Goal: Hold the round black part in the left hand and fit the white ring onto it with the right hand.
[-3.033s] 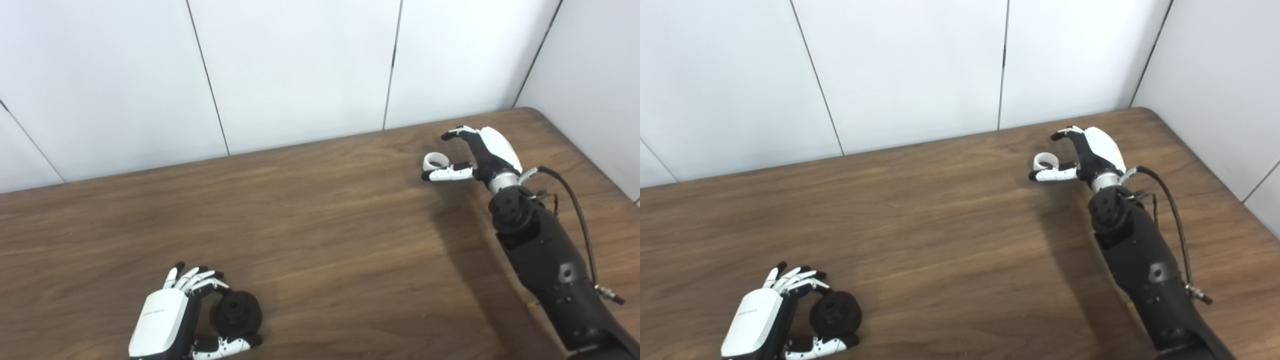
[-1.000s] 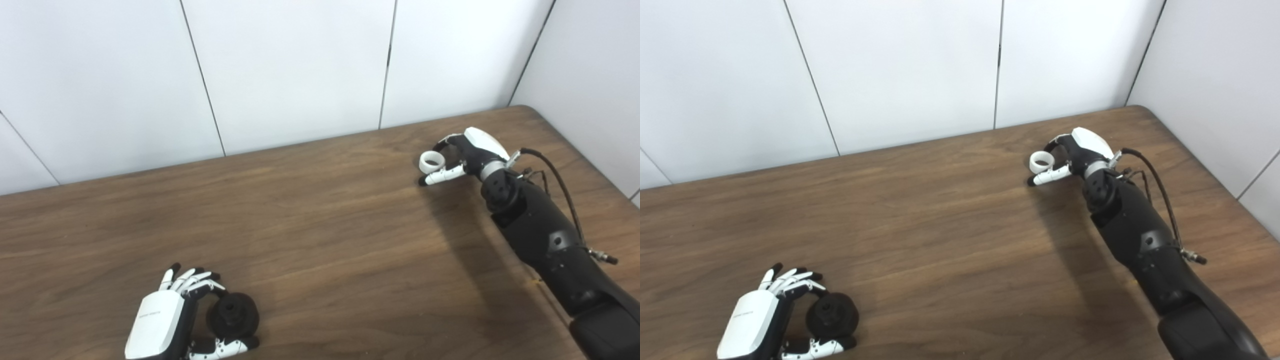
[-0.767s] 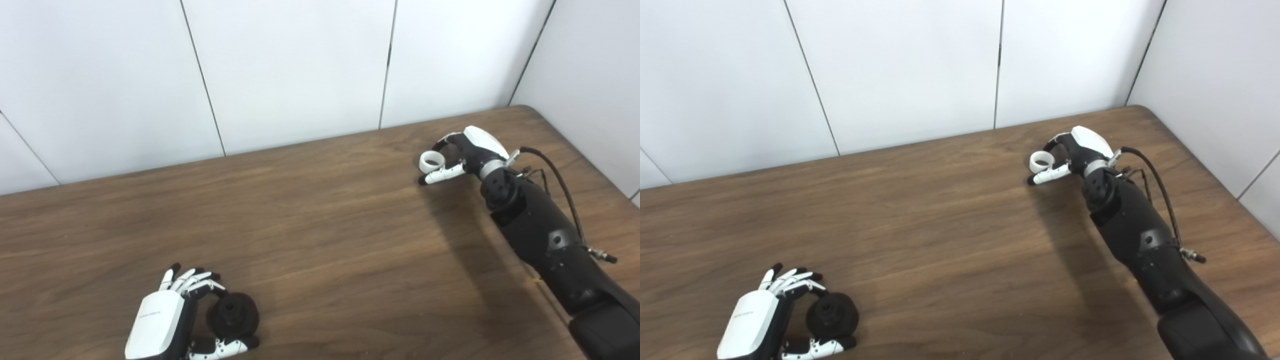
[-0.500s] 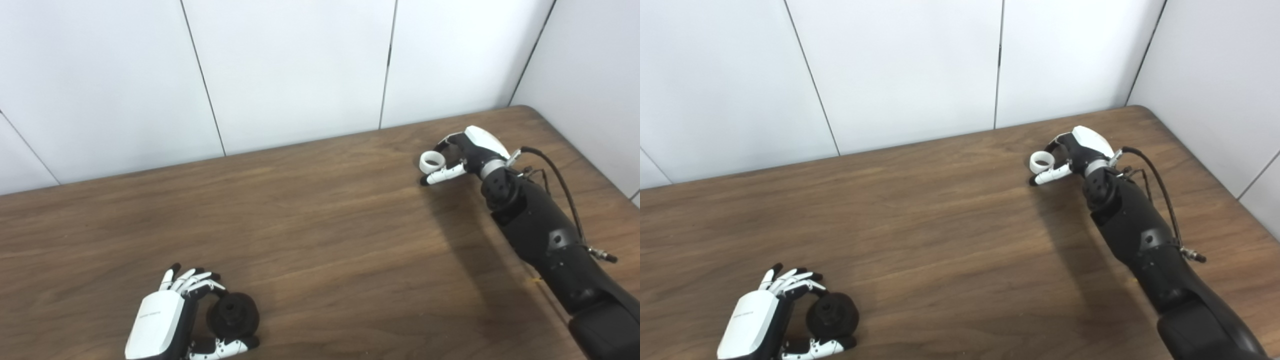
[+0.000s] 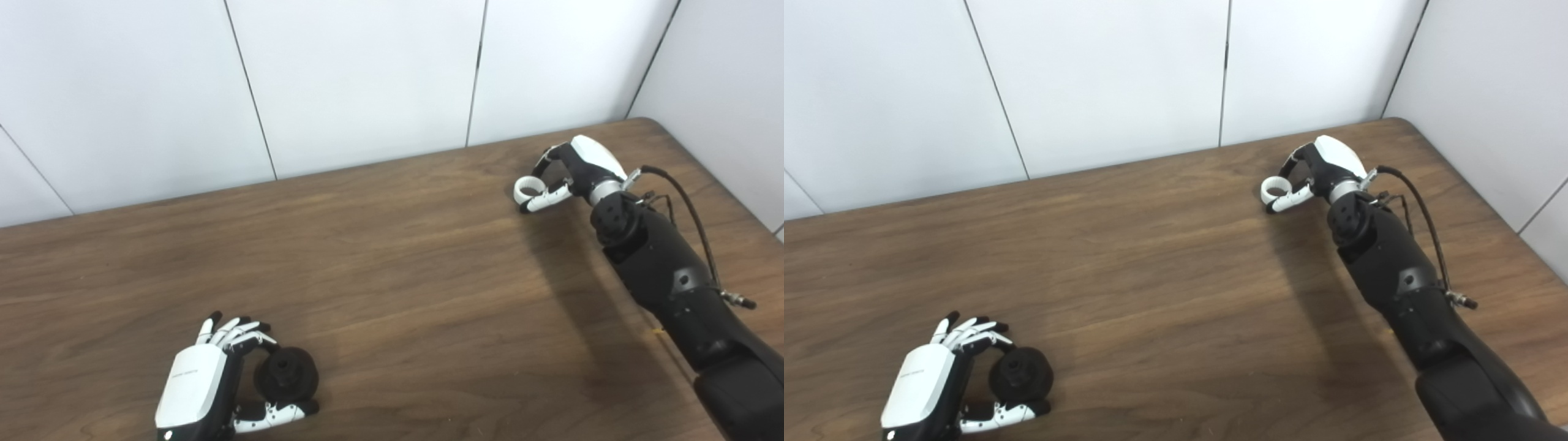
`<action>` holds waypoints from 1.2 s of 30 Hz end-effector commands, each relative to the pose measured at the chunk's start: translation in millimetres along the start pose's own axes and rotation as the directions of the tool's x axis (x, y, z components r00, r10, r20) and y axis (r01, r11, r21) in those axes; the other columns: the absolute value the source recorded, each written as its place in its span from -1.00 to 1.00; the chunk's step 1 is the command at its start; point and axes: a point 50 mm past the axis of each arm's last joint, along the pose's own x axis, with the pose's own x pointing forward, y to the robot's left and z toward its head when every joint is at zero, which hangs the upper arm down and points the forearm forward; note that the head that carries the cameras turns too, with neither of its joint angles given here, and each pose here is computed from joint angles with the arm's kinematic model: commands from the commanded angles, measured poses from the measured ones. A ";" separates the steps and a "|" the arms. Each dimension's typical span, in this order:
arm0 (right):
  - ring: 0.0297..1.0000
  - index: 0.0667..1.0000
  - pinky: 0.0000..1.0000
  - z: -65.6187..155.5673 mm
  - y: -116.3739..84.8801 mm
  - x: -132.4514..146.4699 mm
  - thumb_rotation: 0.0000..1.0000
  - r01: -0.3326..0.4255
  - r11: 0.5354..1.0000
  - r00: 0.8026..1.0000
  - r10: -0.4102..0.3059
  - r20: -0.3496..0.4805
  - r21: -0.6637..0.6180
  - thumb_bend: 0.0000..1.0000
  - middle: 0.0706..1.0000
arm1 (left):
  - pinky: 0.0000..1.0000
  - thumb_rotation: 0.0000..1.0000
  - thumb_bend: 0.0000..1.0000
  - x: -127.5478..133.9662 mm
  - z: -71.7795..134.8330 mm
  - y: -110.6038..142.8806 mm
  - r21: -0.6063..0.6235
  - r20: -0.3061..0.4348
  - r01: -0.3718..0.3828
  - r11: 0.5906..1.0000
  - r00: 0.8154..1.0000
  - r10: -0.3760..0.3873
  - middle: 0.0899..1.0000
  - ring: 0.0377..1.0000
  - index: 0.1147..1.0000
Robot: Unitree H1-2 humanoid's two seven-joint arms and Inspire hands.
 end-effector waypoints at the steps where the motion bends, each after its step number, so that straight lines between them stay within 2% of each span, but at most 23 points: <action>1: 0.96 -0.10 1.00 3.7 -24.3 4.6 -0.73 0.073 0.997 0.997 -0.073 0.034 -0.015 0.04 0.73 | 1.00 -0.90 0.04 -7.3 -6.2 -3.1 0.023 -0.036 0.040 0.999 0.999 -0.039 0.50 0.73 -0.17; 10: 0.95 -0.10 1.00 10.2 -19.6 1.2 -0.73 0.069 0.997 0.996 -0.068 0.062 -0.015 0.04 0.71 | 1.00 -0.91 0.04 -7.0 -3.8 -4.2 0.025 -0.035 0.043 0.999 0.998 -0.043 0.51 0.74 -0.17; 15: 0.94 -0.10 1.00 30.2 -22.0 -7.6 -0.72 0.060 0.998 0.989 -0.058 0.133 -0.011 0.04 0.69 | 1.00 -0.90 0.04 -6.5 -2.0 -5.5 0.033 -0.031 0.047 0.998 0.998 -0.046 0.51 0.74 -0.16; 23: 0.94 -0.10 1.00 70.9 -23.8 -37.9 -0.72 0.004 0.999 0.969 0.008 0.246 -0.050 0.03 0.70 | 1.00 -0.90 0.04 -5.8 2.8 -9.1 0.034 -0.027 0.048 0.998 0.999 -0.047 0.51 0.74 -0.16; 29: 0.93 -0.10 1.00 97.0 -20.3 -65.0 -0.72 -0.023 0.997 0.940 0.048 0.338 -0.076 0.04 0.68 | 1.00 -0.91 0.04 -4.9 8.7 -12.7 0.027 -0.012 0.038 0.999 0.999 -0.038 0.51 0.74 -0.17; 36: 0.98 -0.10 1.00 133.6 -15.7 -103.4 -0.72 -0.083 0.991 0.877 0.123 0.464 -0.106 0.04 0.69 | 1.00 -0.90 0.05 -1.9 20.0 -20.3 0.038 -0.016 0.041 0.998 0.999 -0.041 0.52 0.75 -0.17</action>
